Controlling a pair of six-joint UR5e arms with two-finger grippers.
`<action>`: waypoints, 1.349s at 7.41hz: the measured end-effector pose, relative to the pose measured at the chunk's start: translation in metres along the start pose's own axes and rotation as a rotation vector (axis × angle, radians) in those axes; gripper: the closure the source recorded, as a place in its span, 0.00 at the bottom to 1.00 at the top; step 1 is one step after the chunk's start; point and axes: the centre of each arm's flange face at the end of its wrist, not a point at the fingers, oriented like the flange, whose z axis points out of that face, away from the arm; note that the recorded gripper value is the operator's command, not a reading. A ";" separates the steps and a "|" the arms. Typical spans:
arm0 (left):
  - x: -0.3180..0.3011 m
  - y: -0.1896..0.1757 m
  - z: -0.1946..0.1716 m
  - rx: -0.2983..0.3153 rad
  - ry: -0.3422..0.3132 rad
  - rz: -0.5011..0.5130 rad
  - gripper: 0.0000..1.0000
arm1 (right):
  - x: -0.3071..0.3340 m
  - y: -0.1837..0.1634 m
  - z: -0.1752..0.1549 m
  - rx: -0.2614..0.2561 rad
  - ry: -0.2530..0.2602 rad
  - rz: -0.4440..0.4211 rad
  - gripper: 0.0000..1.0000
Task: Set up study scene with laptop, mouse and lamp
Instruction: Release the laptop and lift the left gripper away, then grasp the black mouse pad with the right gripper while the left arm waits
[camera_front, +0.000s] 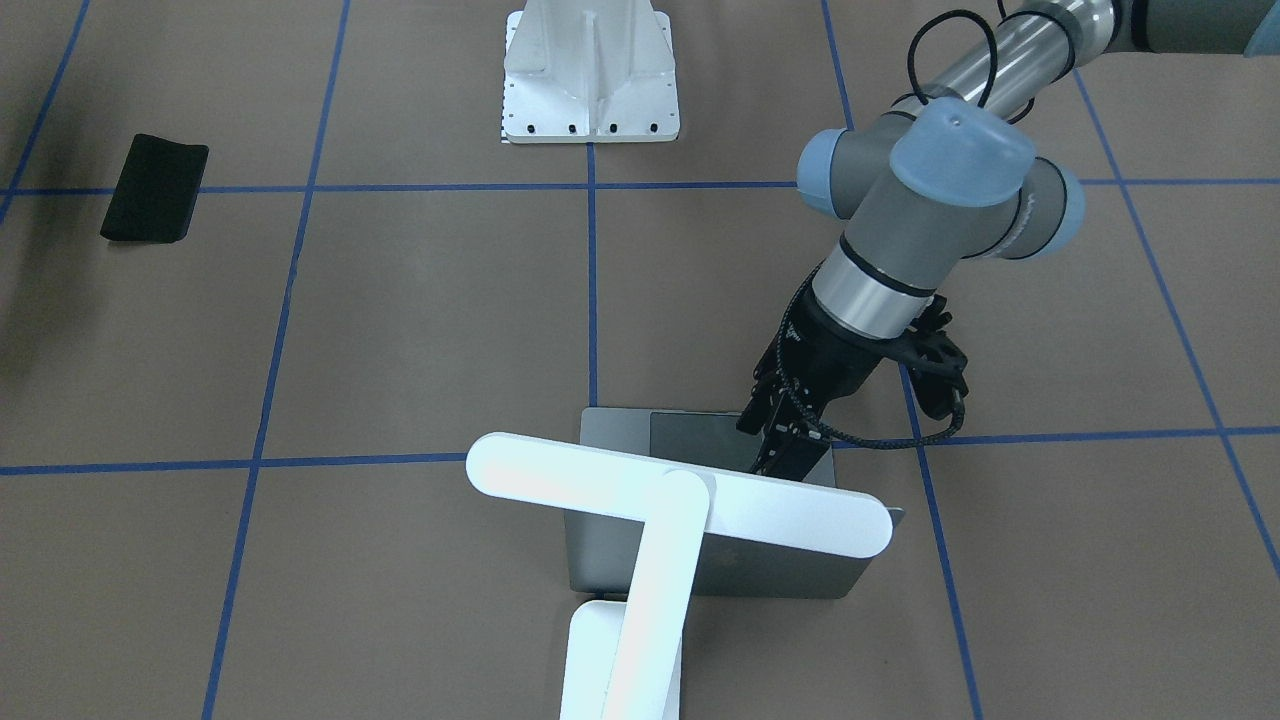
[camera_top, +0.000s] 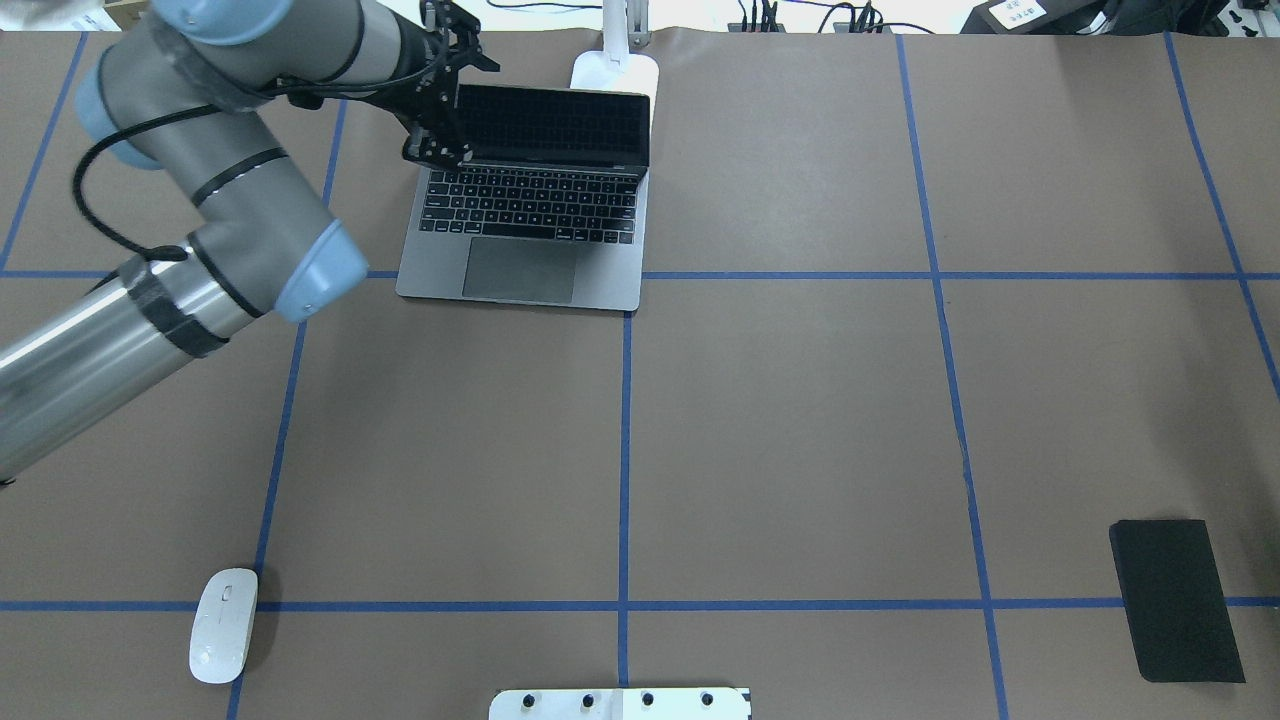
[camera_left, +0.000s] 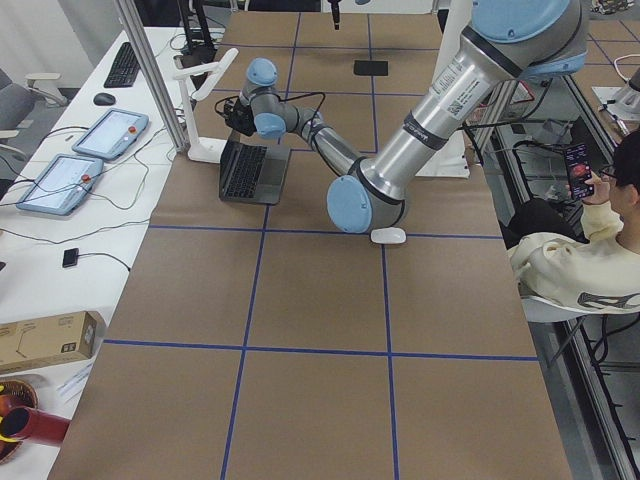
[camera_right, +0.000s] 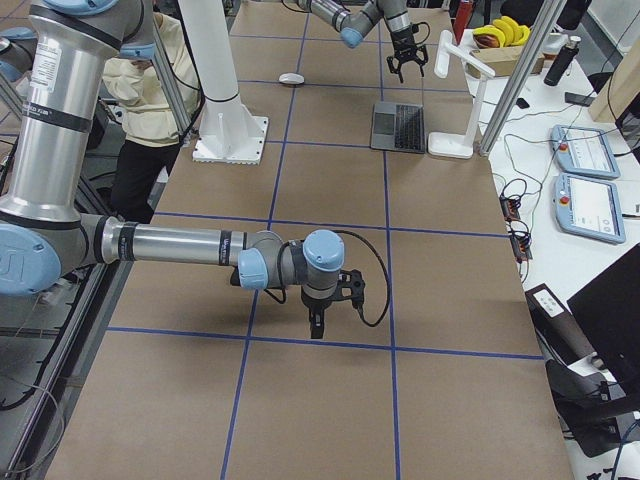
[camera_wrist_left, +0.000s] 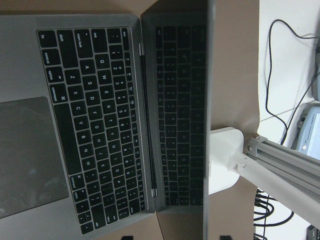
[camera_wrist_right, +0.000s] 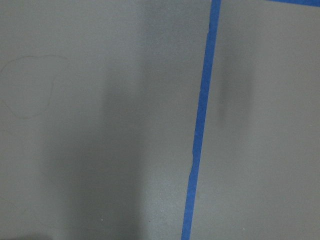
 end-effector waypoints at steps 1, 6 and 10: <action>-0.015 -0.013 -0.027 0.000 -0.025 0.069 0.01 | -0.002 -0.002 -0.002 0.006 -0.002 0.000 0.00; -0.081 -0.120 -0.115 0.017 -0.156 0.553 0.01 | 0.002 -0.004 0.014 -0.047 -0.108 0.125 0.00; -0.119 -0.215 -0.152 -0.054 -0.243 0.940 0.01 | 0.036 0.024 0.072 -0.200 -0.301 0.268 0.00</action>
